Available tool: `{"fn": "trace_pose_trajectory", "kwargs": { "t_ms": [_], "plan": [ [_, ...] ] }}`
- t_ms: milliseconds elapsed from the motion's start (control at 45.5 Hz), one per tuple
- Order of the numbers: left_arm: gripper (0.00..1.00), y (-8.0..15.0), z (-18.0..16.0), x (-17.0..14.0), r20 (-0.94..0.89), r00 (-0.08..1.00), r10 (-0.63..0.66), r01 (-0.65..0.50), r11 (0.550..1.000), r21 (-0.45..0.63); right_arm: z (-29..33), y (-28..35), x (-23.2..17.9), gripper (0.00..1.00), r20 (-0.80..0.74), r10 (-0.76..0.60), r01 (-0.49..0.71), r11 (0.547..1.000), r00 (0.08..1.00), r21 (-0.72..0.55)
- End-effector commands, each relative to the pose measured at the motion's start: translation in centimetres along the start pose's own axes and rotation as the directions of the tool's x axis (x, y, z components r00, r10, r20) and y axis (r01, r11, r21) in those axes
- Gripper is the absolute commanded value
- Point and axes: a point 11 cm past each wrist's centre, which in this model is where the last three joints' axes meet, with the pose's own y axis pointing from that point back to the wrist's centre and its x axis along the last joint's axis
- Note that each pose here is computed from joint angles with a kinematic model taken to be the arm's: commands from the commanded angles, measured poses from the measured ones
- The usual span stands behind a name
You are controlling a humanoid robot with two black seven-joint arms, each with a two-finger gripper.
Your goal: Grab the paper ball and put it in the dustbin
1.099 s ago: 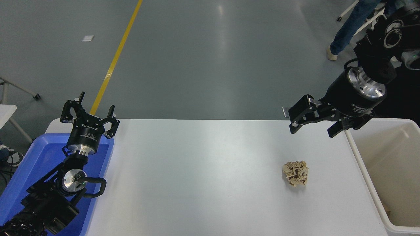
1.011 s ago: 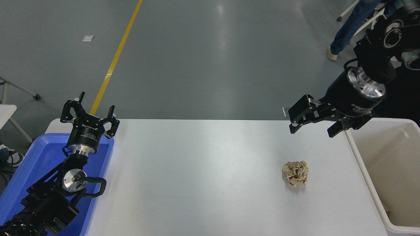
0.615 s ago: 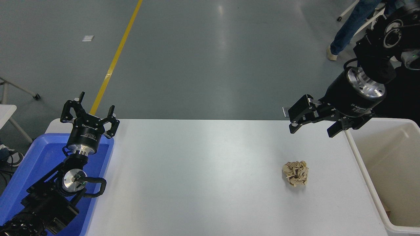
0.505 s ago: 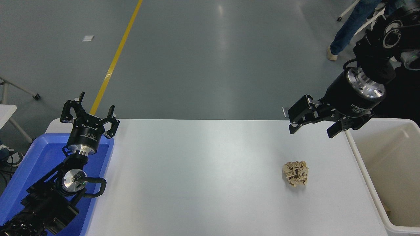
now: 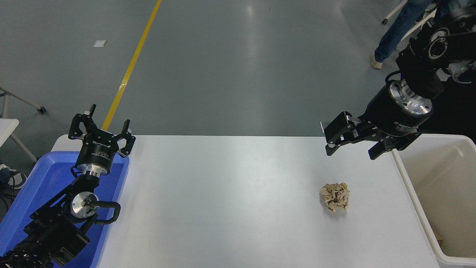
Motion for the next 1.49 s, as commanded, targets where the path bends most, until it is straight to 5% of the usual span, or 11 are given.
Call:
{"fn": "trace_pose_trajectory", "kwargs": {
  "t_ms": [0, 1231, 1473],
  "plan": [
    [0.98, 0.0, 0.0, 0.0, 0.0, 1.0, 0.0, 0.0, 1.0, 0.0, -0.1, -0.1, 0.0, 1.0, -0.006, -0.002, 0.002, 1.0, 1.0, -0.005],
    [0.98, -0.1, 0.0, -0.1, 0.0, 1.0, -0.001, 0.001, 1.0, -0.001, -0.9, -0.2, 3.0, 1.0, 0.091, 0.061, -0.067, 0.995, 0.994, 0.069],
    [0.98, -0.1, 0.0, -0.1, 0.0, 1.0, -0.001, 0.001, 1.0, 0.001, -0.2, -6.5, 3.0, 1.0, 0.092, 0.004, -0.006, 1.0, 0.996, 0.025]
  ]
}}
